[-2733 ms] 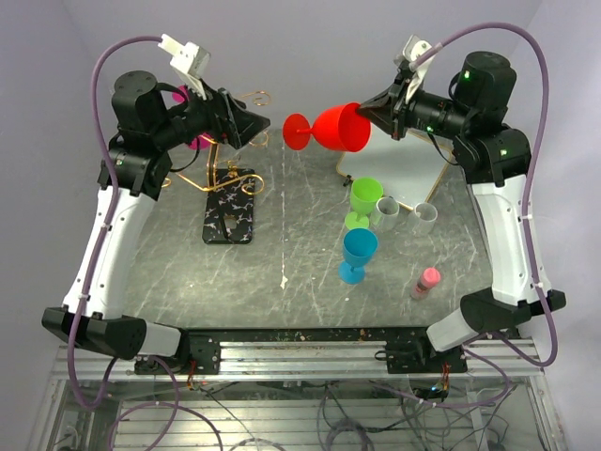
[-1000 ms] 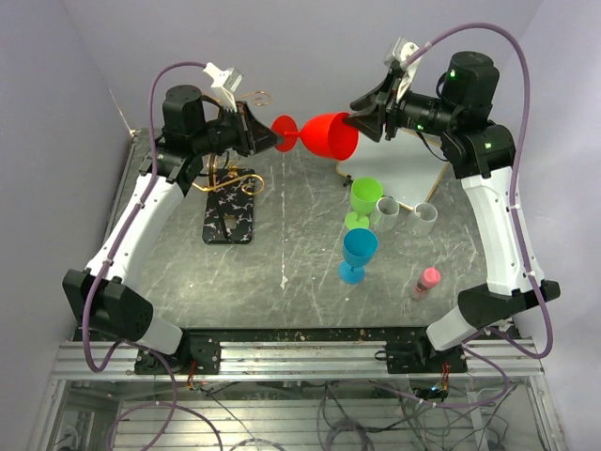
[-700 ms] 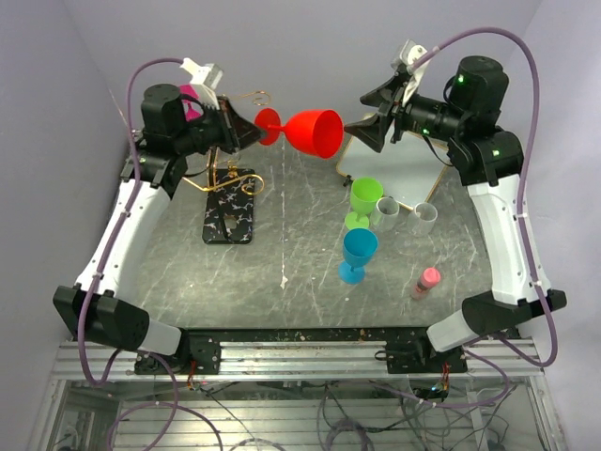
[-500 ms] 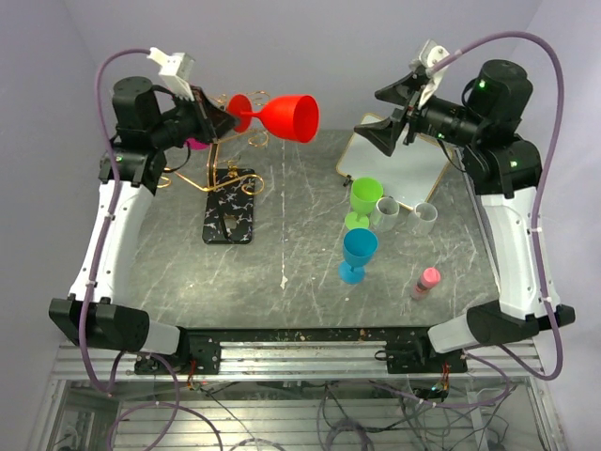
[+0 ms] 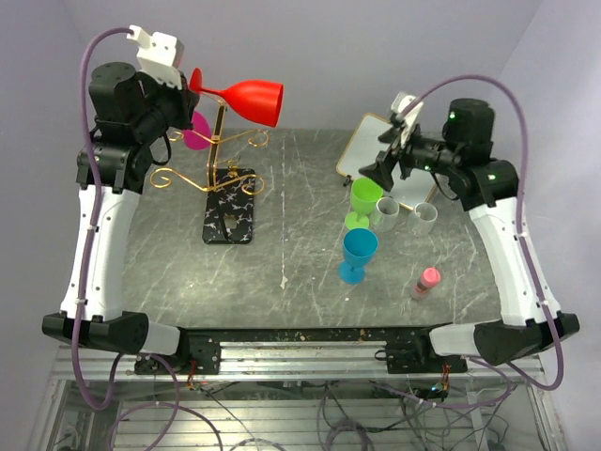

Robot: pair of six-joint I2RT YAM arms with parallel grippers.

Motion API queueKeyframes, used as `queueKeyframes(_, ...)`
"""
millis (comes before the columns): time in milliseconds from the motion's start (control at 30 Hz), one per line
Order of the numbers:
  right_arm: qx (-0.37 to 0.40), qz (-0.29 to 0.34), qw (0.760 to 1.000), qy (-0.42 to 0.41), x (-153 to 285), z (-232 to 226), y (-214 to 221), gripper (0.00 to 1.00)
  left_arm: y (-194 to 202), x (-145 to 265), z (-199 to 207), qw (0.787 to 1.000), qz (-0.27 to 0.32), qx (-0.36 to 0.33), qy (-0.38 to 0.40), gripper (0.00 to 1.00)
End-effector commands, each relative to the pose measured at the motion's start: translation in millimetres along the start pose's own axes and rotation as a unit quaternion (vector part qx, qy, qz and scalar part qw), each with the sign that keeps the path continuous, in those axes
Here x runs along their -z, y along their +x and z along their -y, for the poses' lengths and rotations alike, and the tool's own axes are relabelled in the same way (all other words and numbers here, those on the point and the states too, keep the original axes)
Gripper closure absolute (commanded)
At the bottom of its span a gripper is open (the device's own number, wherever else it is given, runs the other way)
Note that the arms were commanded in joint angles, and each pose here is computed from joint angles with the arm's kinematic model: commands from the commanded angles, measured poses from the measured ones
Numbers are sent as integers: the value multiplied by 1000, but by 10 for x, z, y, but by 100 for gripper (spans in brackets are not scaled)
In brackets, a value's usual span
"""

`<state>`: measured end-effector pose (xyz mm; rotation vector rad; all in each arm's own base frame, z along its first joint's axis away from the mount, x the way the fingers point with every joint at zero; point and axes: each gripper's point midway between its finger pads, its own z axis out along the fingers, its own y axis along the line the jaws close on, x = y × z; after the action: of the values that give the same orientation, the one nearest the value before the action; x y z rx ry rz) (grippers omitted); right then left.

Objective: Place the wine glass upside down on the wine glass rack

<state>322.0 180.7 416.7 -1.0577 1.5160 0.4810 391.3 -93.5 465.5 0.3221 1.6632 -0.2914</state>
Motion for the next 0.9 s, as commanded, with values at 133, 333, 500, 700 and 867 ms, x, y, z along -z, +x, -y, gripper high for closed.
queueKeyframes(133, 3, -81, 996, -27, -44, -202, 760, 11, -177, -196, -57, 982, -1, -167, -85, 93)
queueKeyframes(333, -4, -76, 996, -44, 8, -325, 778, 9, -251, -415, 37, 966, 5, -240, -94, 93)
queueKeyframes(500, -10, -66, 997, -47, 66, -345, 740, 9, -271, -621, 188, 954, 7, -285, -91, 93)
queueKeyframes(700, -14, -65, 997, -43, 99, -324, 733, 9, -216, -821, 334, 945, 8, -316, -84, 93)
queueKeyframes(867, -23, -61, 997, -51, 90, -312, 723, 9, -141, -929, 430, 938, 10, -335, -83, 93)
